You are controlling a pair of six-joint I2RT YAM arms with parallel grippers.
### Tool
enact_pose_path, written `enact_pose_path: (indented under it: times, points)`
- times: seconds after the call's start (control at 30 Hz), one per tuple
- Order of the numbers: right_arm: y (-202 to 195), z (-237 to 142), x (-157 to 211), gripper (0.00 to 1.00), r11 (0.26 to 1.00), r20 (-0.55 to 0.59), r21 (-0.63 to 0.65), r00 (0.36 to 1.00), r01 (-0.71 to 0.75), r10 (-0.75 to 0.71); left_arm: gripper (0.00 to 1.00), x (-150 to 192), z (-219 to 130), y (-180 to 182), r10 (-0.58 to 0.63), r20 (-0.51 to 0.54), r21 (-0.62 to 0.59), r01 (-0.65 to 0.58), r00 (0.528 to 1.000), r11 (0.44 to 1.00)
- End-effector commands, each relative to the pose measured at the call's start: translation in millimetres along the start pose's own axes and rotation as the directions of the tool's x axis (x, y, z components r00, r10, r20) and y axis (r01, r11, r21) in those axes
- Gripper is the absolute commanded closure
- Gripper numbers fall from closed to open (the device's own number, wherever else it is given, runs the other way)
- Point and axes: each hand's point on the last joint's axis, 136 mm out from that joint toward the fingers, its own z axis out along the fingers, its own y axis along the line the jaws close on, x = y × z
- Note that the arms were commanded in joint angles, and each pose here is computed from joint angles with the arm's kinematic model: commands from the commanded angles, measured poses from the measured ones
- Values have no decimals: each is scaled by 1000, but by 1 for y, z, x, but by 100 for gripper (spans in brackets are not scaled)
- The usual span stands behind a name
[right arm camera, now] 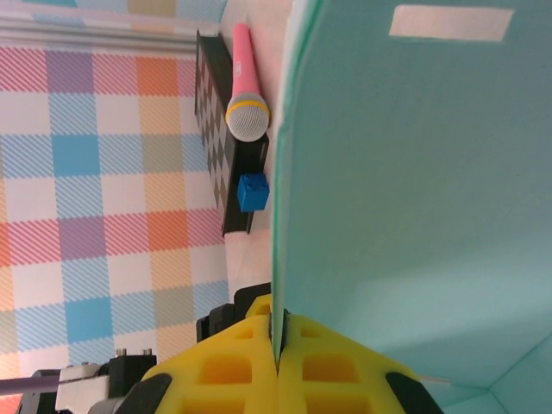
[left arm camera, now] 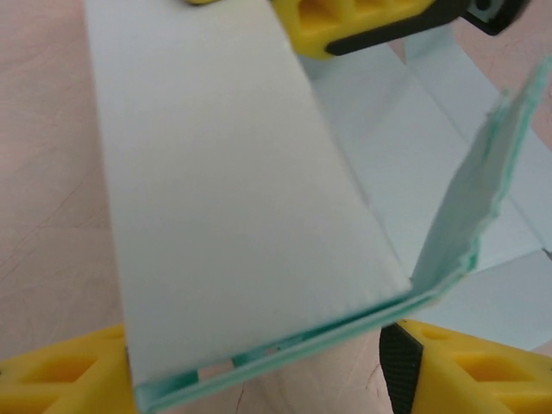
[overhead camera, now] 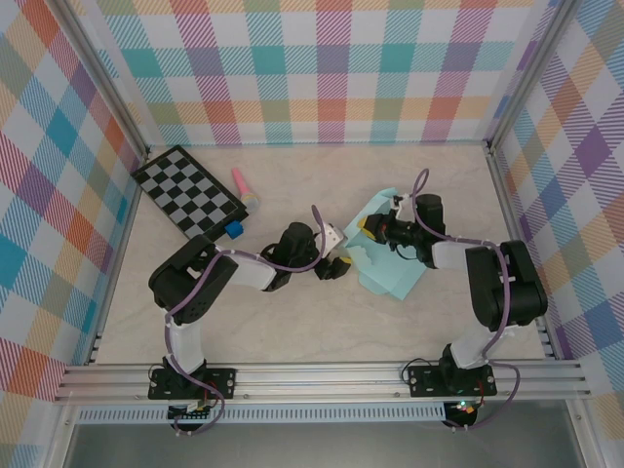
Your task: Fold the paper box
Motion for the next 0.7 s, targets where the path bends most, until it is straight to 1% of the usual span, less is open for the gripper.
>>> enact_pose_path:
  times: [0.0,0.07,0.13,0.27,0.4,0.67]
  points:
    - [-15,-3,9,100,999,54,33,998,-41,39,32,-38,-1,4,-96,179,-17,100,979,995]
    - [-13,-6,9,100,1000,84,16,996,-23,21,32,-42,-2,3,-143,218,-3,147,965,989]
    - [-15,-8,12,100,1000,97,16,995,-18,16,32,-45,-1,0,-161,230,19,161,960,987]
    - [-20,-11,17,100,1000,114,11,993,-17,15,32,-47,1,-6,-149,226,34,145,963,989]
    - [-24,-12,19,100,1000,128,-2,991,-29,29,32,-46,7,-22,-85,194,46,77,977,996]
    - [-12,-18,16,100,998,162,-48,986,-40,47,29,-56,7,-34,-105,224,85,88,969,992]
